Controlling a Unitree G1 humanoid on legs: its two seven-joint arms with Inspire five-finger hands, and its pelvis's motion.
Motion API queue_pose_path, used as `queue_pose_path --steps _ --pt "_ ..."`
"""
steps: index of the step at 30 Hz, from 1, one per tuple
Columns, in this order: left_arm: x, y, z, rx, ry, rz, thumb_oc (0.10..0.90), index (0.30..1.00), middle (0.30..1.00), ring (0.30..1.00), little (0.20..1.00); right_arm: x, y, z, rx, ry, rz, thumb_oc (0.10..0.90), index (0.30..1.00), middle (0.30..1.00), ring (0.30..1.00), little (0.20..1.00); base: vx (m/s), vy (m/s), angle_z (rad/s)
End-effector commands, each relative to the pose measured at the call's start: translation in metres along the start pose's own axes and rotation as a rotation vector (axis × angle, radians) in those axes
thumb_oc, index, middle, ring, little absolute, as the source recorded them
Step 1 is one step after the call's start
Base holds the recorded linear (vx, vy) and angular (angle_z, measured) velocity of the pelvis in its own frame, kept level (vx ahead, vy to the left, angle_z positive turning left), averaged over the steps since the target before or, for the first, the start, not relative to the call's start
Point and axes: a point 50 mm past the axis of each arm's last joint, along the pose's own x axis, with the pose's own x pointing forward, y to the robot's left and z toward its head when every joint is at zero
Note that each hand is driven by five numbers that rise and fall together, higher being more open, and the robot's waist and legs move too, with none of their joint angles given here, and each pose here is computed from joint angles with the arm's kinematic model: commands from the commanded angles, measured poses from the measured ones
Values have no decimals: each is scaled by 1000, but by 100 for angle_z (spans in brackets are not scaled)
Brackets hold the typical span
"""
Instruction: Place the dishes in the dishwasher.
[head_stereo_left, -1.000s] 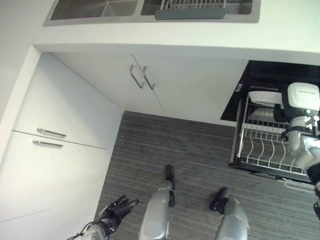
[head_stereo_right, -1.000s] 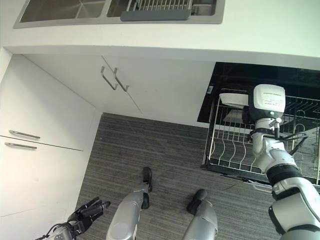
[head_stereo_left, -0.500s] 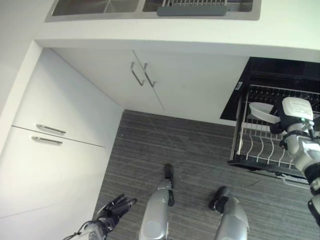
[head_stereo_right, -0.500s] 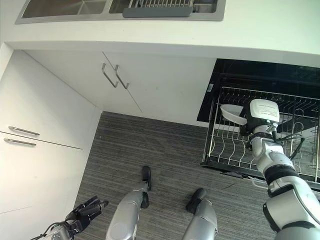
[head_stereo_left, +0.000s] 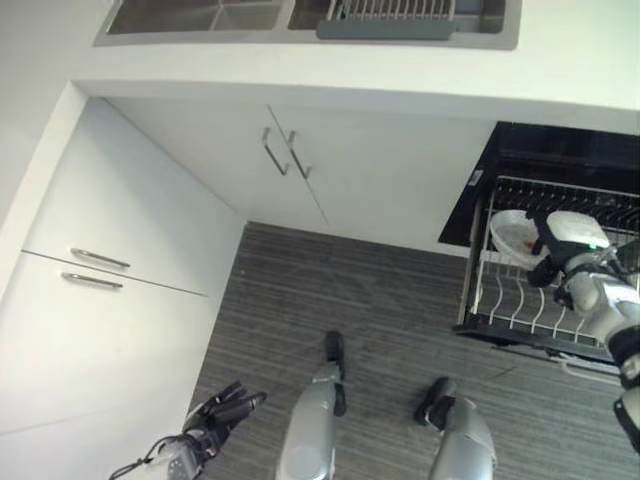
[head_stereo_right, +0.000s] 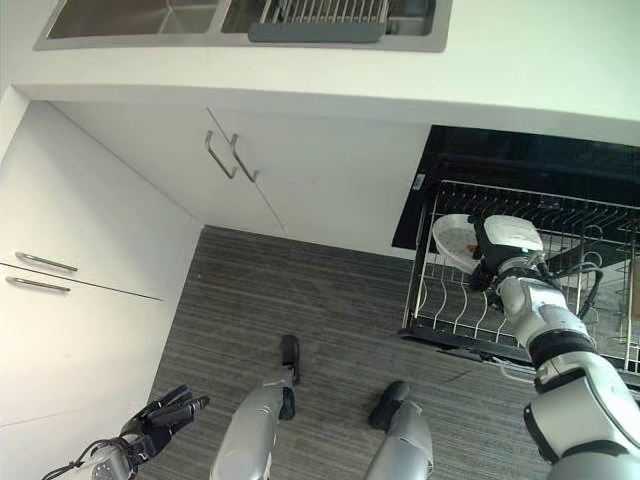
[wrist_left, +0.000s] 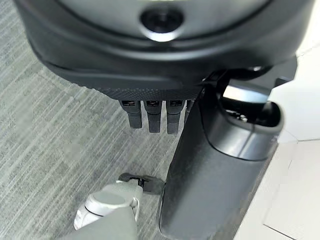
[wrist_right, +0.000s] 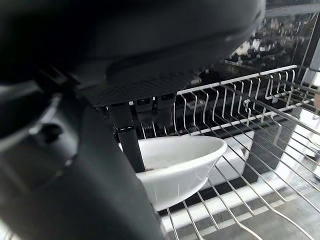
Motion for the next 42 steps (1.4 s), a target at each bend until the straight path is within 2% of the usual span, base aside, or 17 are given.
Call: queue_pose_path --steps 1,4,9,15,20,22,24,27,29,34,37,42 --pt "-11 30 21 79 -39 68 800 900 900 900 900 6 -11 5 44 26 10 800 900 900 900 900 0 0 0" --pt "-11 31 23 83 -40 67 800 900 900 900 900 4 -3 0 71 54 61 800 900 900 900 900 0 0 0" --pt "-14 37 24 92 -31 70 800 900 900 900 900 2 -3 -6 213 69 79 800 900 900 900 900 1 -2 -1" --pt "-18 42 11 71 -20 80 800 900 900 900 900 -2 -10 -13 645 96 70 800 900 900 900 900 10 38 -6" --pt "-25 45 -19 17 13 107 800 900 900 900 900 -18 -22 -18 1065 22 -84 800 900 900 900 900 60 110 -11" --pt "-31 45 -48 -31 53 149 800 900 900 900 900 -39 -3 -23 1353 26 -130 800 900 900 900 900 175 185 -39" --pt "-32 46 -51 -34 60 154 800 900 900 900 900 -43 3 -24 1400 37 -130 800 900 900 900 900 100 100 -22" --pt "-37 41 -79 -82 105 189 800 900 900 900 900 -64 23 -27 1653 58 -134 800 900 900 900 900 149 188 -39" --pt "-37 37 -87 -118 116 212 800 900 900 900 900 -74 34 -29 1601 95 -148 800 900 900 900 900 118 136 -35" --pt "-42 36 -103 -137 151 236 800 900 900 900 900 -103 68 -42 1827 288 -229 800 900 900 900 900 79 63 -23" --pt "-43 34 -110 -151 165 241 800 900 900 900 900 -123 97 -49 1992 479 -383 800 900 900 900 900 43 35 -13" --pt "-43 25 -117 -147 186 225 800 900 900 900 900 -141 120 -53 2041 663 -586 800 900 900 900 900 24 39 -9"
